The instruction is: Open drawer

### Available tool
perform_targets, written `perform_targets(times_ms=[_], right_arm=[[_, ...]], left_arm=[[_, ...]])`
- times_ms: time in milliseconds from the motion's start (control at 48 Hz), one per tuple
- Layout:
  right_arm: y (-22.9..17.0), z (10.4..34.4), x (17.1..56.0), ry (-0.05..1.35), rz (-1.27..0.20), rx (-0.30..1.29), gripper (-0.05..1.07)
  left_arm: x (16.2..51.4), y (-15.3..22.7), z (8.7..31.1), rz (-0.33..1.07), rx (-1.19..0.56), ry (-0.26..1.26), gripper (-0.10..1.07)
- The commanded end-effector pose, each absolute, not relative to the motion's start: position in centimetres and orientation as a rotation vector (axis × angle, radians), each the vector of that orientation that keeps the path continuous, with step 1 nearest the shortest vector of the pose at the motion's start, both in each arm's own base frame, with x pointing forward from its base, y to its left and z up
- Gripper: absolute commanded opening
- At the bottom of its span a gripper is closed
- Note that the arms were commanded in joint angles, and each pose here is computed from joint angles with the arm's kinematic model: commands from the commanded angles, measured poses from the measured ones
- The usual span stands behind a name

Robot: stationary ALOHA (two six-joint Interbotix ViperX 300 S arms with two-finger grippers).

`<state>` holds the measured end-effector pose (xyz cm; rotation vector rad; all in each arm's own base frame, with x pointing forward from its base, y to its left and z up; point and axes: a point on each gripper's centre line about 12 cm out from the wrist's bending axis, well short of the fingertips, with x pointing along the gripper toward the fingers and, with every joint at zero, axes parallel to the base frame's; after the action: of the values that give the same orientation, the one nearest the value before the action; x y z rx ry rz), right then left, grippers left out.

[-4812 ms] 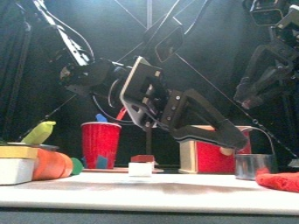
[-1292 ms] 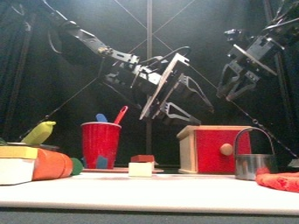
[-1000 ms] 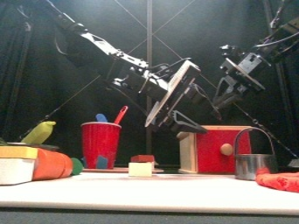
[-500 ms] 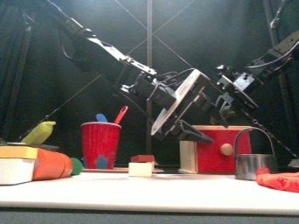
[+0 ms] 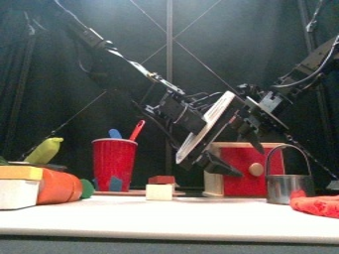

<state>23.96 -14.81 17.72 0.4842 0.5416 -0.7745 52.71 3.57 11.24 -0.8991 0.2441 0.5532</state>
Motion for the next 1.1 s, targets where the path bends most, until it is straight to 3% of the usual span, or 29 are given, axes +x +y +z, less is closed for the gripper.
perform_targets(times_ms=[0,875,1083], right_arm=[[-15.3,18.3,24.7,0.525,-0.774,0.48,0.13],[-14.9,15.9,25.4,0.614,-0.757,0.484,0.13],[-14.9,15.7,25.4,0.62,-0.754,0.483,0.13]], left_arm=[[53.6,4.4,13.2,0.546,-0.917,0.189,0.91],[54.7,5.4,13.5,0.64,-1.137,0.134,0.86],[54.5,5.5,12.7,0.659,-1.185,0.134,0.86]])
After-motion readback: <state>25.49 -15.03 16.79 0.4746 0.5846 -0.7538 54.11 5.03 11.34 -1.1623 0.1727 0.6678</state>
